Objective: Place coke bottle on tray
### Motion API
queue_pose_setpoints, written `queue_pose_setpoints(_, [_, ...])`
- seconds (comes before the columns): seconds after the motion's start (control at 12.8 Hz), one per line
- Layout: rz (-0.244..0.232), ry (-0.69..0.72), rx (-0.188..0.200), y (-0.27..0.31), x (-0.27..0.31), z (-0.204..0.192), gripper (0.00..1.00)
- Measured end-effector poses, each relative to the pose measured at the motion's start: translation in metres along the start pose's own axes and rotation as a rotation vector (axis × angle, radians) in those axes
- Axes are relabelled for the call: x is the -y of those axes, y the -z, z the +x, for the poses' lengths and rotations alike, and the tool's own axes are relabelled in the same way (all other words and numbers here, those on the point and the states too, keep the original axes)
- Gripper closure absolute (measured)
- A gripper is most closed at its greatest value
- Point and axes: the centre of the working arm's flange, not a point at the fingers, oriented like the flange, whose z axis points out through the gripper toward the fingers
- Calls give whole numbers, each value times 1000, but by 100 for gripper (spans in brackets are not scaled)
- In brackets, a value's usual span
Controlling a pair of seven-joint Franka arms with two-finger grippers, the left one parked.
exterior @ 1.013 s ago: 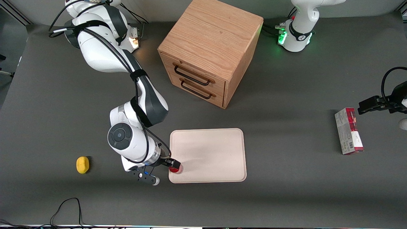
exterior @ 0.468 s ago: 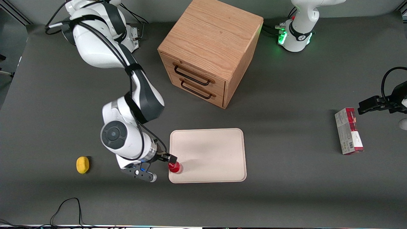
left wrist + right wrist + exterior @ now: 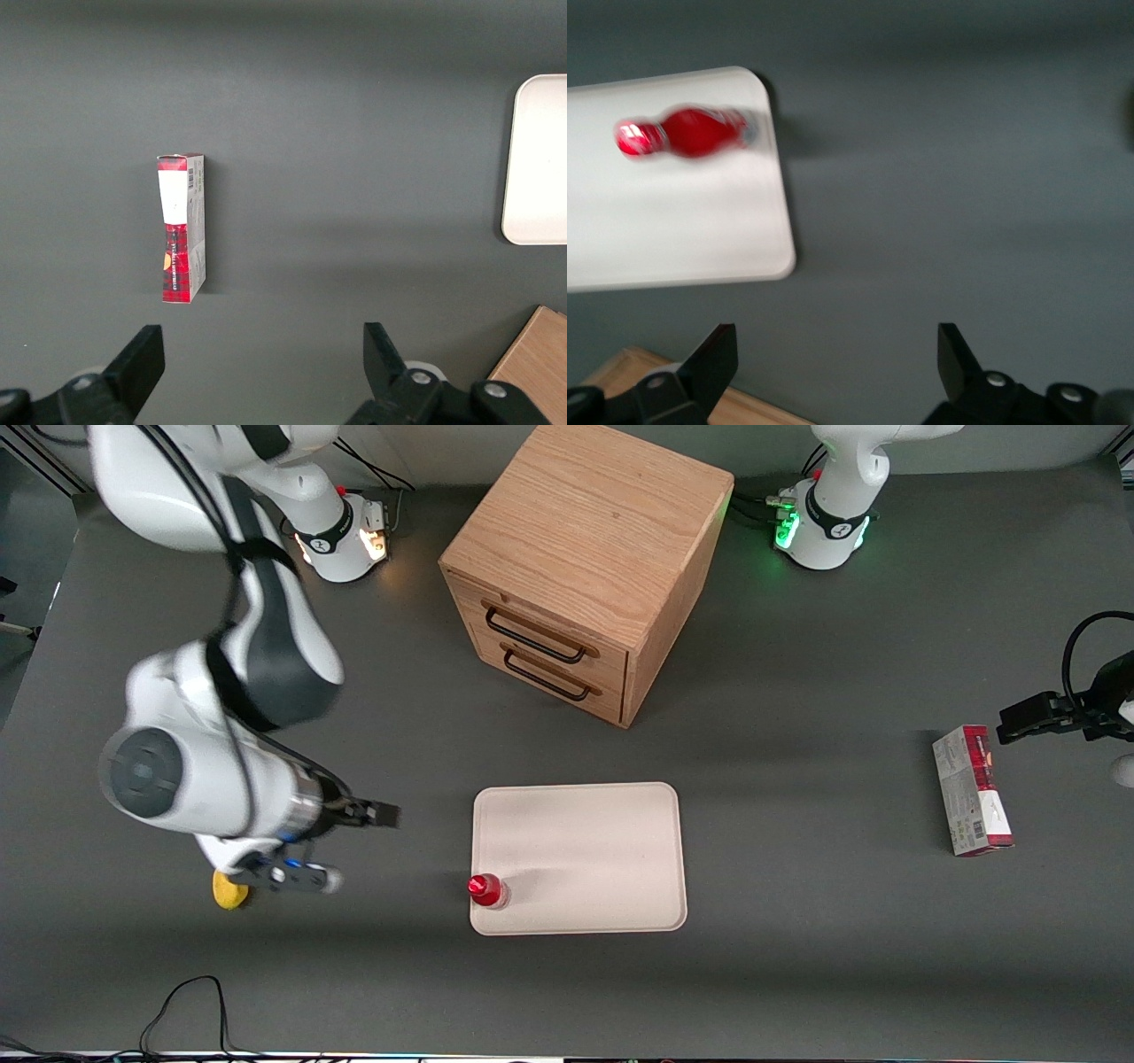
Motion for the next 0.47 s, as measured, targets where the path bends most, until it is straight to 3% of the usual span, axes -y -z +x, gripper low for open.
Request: queue_pose_setpoints(0.47, [16,61,48,25,-58,-106,0])
